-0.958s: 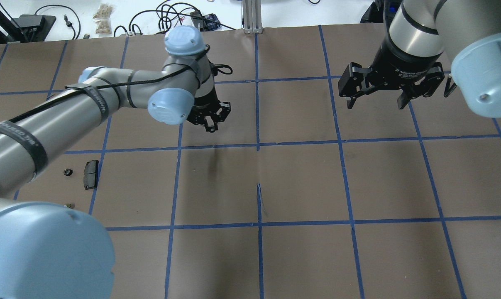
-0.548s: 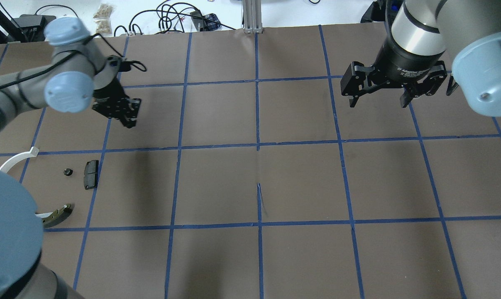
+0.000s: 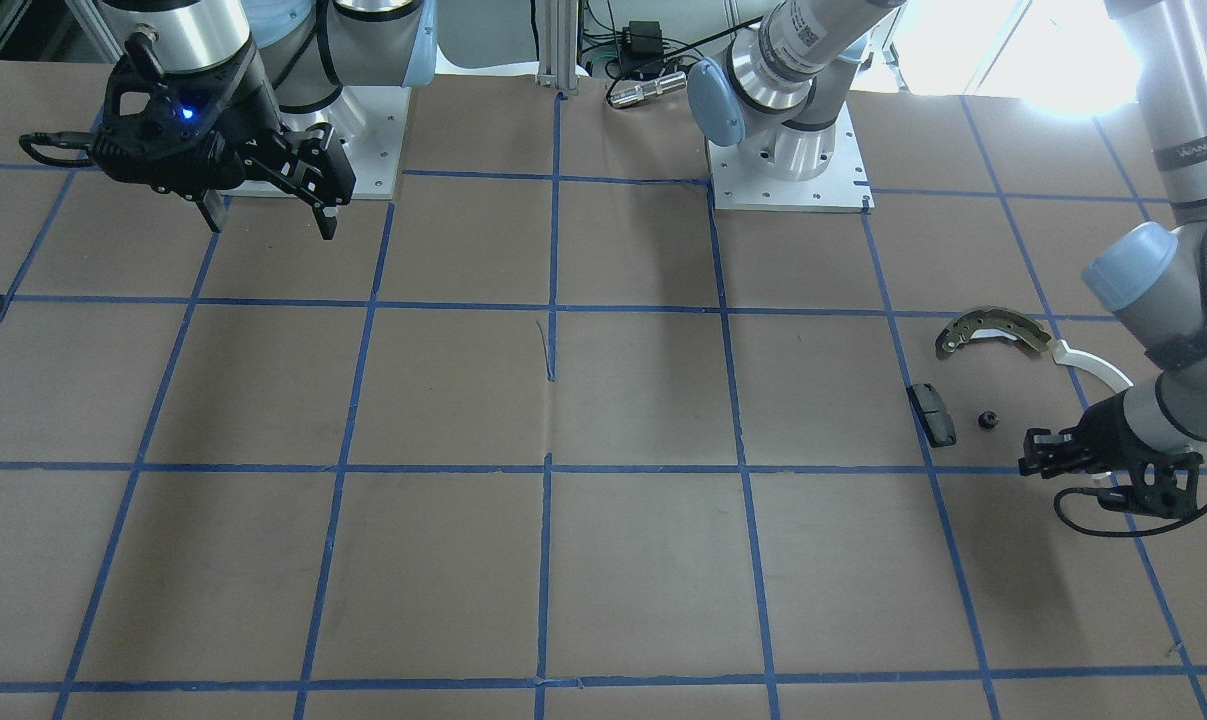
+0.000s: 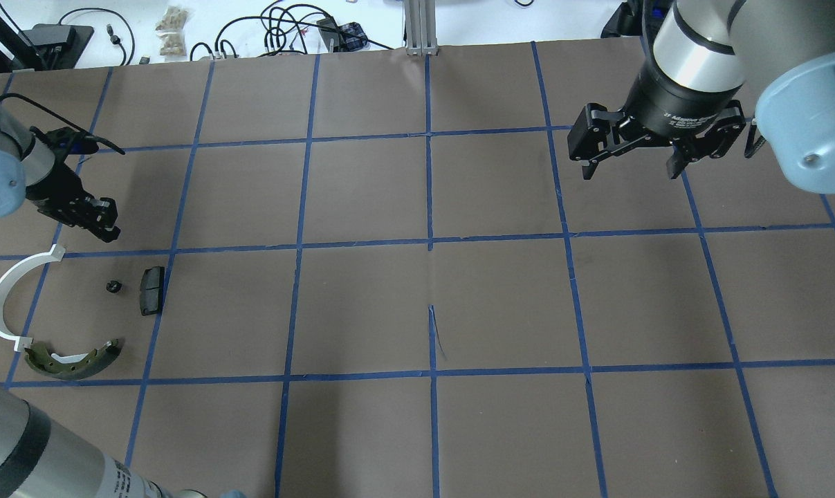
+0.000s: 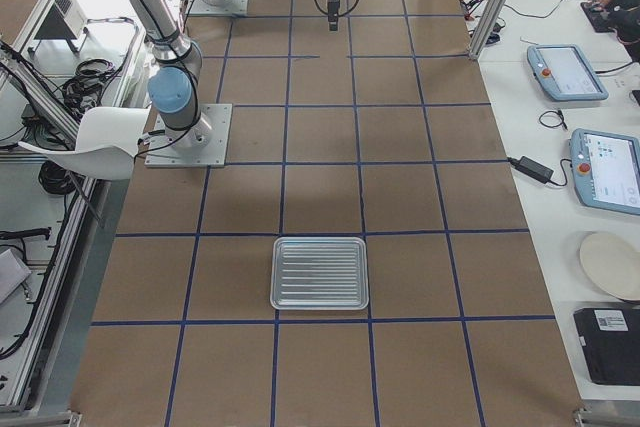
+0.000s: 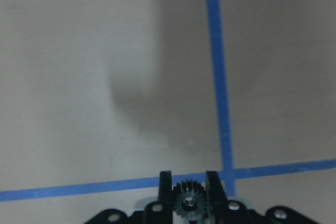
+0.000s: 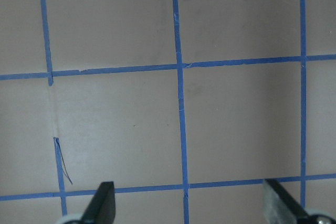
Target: Place bearing gear from tray to pile
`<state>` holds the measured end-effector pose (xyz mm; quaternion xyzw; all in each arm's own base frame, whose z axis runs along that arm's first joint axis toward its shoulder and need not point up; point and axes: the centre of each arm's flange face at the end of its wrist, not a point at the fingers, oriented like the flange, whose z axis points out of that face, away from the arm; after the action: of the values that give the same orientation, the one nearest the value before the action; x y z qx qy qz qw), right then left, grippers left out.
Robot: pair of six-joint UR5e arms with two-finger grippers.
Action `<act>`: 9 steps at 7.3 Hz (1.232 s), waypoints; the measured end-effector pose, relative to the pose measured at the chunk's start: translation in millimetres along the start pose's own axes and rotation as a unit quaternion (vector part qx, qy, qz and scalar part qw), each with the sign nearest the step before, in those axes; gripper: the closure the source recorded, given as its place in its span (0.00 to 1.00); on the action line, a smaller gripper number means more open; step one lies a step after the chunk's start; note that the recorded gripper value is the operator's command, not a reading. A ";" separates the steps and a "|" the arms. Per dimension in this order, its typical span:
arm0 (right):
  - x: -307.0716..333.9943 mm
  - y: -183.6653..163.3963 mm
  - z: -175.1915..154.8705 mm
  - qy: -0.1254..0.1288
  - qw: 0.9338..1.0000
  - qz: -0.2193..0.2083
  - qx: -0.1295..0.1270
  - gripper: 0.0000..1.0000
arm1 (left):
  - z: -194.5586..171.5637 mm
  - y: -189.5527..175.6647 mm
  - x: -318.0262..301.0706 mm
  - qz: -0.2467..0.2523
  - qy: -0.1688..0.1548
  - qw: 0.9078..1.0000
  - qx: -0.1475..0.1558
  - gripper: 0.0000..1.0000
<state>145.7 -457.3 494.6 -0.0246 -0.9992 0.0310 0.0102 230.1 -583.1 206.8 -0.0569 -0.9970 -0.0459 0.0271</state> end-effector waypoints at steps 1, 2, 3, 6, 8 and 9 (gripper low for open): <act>0.6 0.0 -0.1 0.002 1.000 -0.001 0.001 0.00 | 13.9 14.7 -19.8 -0.003 0.006 1.000 -0.003 1.00; -0.2 0.1 -0.3 0.001 1.000 0.000 0.002 0.00 | 27.2 29.8 -24.4 -0.008 0.010 1.000 -0.006 1.00; 0.4 -0.3 -1.0 0.001 1.000 0.002 0.002 0.00 | 37.6 42.0 -20.5 -0.010 0.010 1.000 -0.006 0.99; 3.4 -2.6 -3.3 0.015 1.000 -0.002 0.005 0.00 | 32.8 53.8 -13.5 -0.012 0.001 1.000 0.001 0.93; 2.8 -2.2 -5.4 0.012 1.000 -0.004 0.008 0.00 | 27.5 57.0 -9.9 -0.011 0.001 1.000 0.001 0.08; 1.4 -1.5 -6.7 0.008 1.000 -0.005 0.009 0.00 | 26.9 58.1 -7.0 -0.011 0.003 1.000 -0.001 0.00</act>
<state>144.4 -458.3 501.4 -0.0193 -0.9988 0.0400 0.0191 242.5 -523.8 184.8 -0.0461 -0.9974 -0.0473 0.0300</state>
